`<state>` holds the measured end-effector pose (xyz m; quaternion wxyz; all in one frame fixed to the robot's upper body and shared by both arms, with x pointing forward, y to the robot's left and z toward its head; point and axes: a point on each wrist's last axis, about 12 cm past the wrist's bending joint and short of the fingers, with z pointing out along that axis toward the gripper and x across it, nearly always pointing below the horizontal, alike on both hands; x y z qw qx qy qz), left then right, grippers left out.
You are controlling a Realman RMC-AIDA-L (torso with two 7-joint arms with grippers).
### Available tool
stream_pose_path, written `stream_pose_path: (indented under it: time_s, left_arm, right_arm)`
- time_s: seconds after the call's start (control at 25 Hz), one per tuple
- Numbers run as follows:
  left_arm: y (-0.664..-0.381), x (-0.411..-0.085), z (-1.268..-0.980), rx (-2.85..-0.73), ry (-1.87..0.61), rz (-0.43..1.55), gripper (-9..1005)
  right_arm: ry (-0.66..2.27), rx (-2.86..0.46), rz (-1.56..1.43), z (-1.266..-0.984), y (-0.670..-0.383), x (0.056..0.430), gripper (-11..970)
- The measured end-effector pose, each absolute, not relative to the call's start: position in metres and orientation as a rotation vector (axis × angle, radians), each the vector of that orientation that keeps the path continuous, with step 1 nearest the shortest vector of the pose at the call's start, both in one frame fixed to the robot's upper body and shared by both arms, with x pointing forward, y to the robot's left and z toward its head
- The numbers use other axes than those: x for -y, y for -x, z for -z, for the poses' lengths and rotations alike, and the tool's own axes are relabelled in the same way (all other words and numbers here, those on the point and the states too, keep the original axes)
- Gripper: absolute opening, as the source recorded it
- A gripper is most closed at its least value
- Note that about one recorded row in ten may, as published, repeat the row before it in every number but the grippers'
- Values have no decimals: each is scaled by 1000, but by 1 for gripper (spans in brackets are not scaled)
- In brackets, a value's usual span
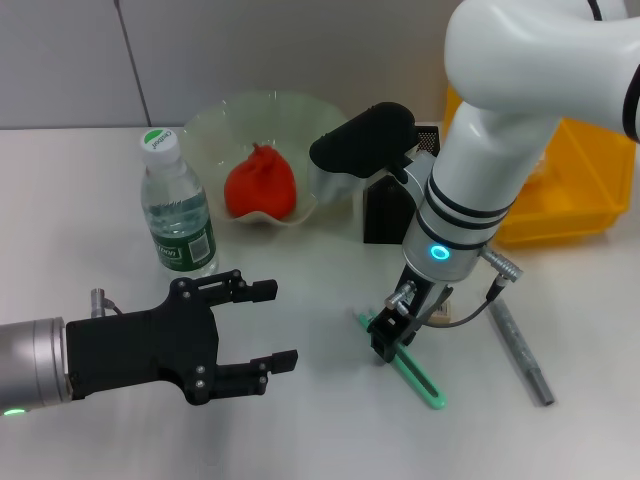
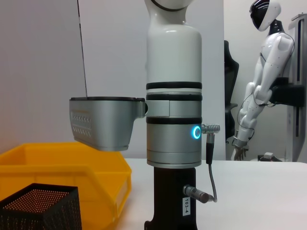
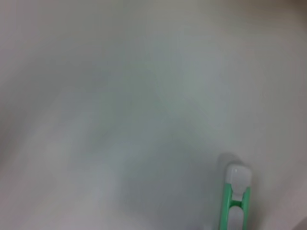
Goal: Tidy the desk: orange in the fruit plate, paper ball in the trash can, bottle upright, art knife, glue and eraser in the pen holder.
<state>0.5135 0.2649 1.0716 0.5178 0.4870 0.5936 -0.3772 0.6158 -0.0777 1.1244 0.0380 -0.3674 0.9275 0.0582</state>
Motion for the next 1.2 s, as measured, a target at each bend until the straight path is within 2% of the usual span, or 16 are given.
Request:
stream_pose_path:
  time_s: [0.96, 1.2]
  left_arm:
    - [-514, -264, -1072, -1423, -1169, 905, 753]
    - [-514, -264, -1072, -1422, -1170, 905, 753]
  right_arm:
    - [1153, -2852, -183, -1121, -613, 80, 231]
    - [1174, -2842, -184, -1122, -613, 79, 168]
